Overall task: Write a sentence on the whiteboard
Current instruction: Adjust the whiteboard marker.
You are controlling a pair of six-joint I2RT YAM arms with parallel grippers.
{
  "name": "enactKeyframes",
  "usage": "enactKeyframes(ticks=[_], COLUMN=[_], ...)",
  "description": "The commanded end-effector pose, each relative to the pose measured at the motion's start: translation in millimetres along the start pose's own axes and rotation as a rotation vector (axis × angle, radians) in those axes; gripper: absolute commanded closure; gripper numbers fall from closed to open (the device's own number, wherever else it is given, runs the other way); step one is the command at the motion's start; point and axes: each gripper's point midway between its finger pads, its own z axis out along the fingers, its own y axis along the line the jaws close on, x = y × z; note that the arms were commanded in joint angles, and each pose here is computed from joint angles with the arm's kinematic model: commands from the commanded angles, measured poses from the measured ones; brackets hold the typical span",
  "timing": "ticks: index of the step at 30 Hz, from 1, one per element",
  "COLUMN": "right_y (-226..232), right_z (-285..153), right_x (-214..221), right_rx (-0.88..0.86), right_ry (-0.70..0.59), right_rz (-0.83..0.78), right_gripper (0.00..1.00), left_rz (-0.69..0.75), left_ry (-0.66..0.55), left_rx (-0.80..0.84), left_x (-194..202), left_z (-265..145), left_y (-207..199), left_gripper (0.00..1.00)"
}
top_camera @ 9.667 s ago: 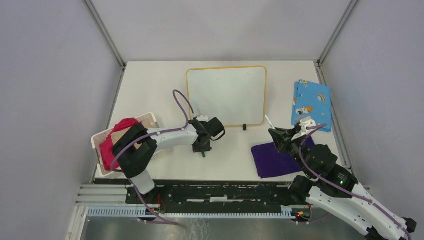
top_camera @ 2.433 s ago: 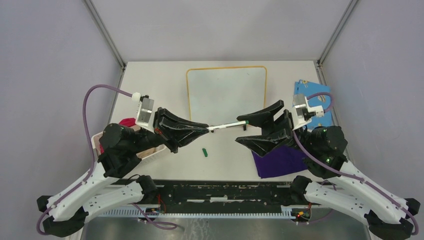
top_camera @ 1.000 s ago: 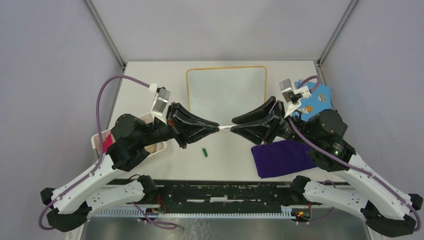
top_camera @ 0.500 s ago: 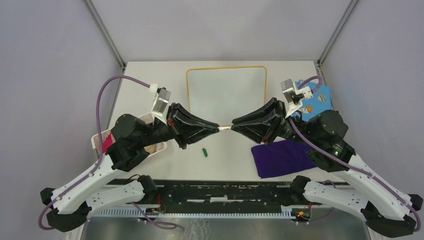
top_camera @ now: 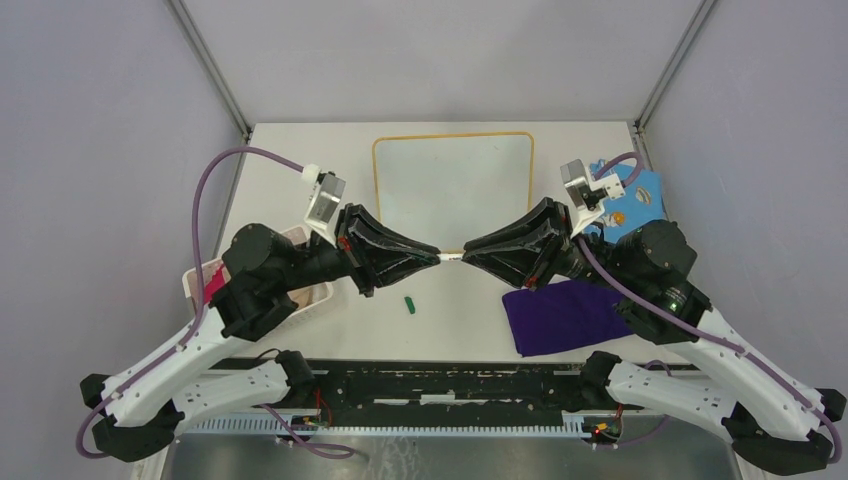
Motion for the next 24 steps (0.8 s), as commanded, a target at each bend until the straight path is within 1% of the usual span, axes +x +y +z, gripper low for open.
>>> enactKeyframes(ticks=[1,10,12,17,24], right_y=[14.0,20.9,21.9,22.7,25.0], right_z=[-3.3,-5.8,-6.2,-7.9,-9.6], right_x=[-13.9,-15.5,-15.2,-15.0,-14.6], right_rx=[-0.054,-0.084,-0.088,-0.090,-0.100], right_ry=[-0.041,-0.039,-0.037,-0.036,-0.036], right_rz=[-0.024,-0.037,-0.039,-0.045,-0.047], right_gripper=[0.74,0.74,0.75,0.82,1.00], left_rz=[0.048,0.056,0.058,0.061,0.065], left_ry=[-0.021,0.003,0.008,0.012,0.020], left_rx=[0.022,0.017,0.018,0.017,0.000], left_x=[-14.3,-11.1,-10.4,-9.4,-6.8], left_z=[2.0,5.8,6.5,7.1,8.0], left_y=[-7.5,-3.9,-3.8,-2.9,1.8], left_gripper=[0.98,0.98,0.98,0.98,0.98])
